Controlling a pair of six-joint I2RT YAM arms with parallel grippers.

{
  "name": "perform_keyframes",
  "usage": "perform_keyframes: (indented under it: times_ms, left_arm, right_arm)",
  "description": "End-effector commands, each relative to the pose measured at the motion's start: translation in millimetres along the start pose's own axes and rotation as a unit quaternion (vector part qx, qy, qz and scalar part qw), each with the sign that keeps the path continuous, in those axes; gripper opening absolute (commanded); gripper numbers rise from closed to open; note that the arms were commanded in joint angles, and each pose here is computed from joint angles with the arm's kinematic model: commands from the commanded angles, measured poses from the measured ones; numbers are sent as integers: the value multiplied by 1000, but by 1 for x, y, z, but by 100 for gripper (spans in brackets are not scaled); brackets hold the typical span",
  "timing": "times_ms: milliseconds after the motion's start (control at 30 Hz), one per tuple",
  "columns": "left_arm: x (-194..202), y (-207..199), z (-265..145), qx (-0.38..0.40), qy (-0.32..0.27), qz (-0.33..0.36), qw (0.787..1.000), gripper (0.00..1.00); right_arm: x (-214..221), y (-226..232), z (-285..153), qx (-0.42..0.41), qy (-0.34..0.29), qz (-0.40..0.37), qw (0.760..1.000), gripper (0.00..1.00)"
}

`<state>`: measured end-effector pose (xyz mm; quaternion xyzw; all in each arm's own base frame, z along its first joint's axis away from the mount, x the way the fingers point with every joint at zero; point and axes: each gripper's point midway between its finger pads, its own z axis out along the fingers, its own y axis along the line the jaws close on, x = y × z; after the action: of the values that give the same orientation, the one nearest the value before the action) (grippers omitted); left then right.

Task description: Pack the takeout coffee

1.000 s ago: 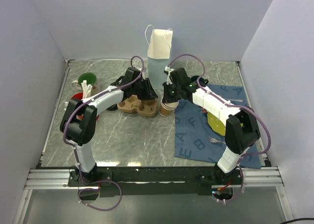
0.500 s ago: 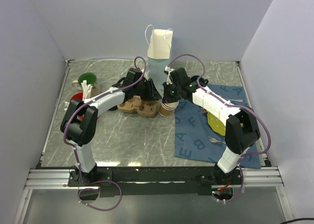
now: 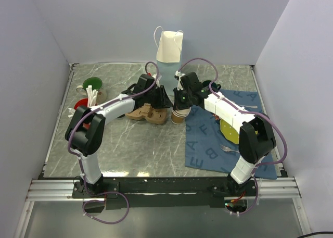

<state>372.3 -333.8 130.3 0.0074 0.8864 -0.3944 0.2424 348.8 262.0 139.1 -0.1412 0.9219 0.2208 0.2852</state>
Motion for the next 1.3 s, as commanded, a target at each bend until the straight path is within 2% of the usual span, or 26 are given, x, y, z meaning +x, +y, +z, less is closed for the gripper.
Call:
perform_keyframes:
  times_ms: [0,1267]
  left_arm:
    - [20,7,6,-31,21,12,999,33]
    - [24,22,12,-72,21,18,997,32]
  right_arm:
    - [-29,11,-7,-20,-48,-7,999,0]
    - [-58,14,-27,-11,-114,-30,993,0]
